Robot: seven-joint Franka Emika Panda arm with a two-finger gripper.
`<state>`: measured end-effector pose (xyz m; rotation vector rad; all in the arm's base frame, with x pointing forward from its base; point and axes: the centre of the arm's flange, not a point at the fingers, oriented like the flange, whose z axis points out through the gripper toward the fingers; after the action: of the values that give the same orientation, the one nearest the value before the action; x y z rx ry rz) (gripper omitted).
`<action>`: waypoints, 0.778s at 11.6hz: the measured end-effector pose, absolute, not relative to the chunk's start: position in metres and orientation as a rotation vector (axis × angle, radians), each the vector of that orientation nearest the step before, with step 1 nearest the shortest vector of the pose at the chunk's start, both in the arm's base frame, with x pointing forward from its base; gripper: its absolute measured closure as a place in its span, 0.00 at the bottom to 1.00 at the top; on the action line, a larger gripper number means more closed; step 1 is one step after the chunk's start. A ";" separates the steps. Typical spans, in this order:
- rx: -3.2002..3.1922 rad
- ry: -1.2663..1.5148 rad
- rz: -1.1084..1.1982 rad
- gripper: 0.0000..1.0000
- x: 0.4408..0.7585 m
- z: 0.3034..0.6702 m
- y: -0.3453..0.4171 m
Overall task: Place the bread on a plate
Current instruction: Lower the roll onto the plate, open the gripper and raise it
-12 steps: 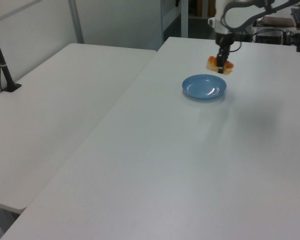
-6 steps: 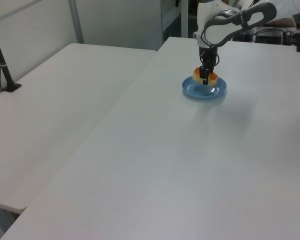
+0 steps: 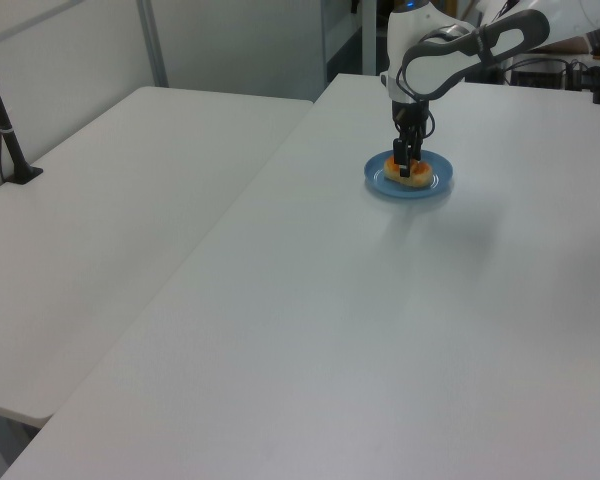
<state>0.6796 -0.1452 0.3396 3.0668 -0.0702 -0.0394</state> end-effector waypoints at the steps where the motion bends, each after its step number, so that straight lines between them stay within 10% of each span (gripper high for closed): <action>1: 3.067 -0.071 -0.039 0.18 0.680 0.340 -0.145; 4: 3.073 -0.070 -0.054 0.00 0.679 0.373 -0.142; 9: 3.048 -0.004 0.039 0.00 0.642 0.531 -0.052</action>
<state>0.6420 -0.0521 0.5312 3.0477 -0.0037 0.0385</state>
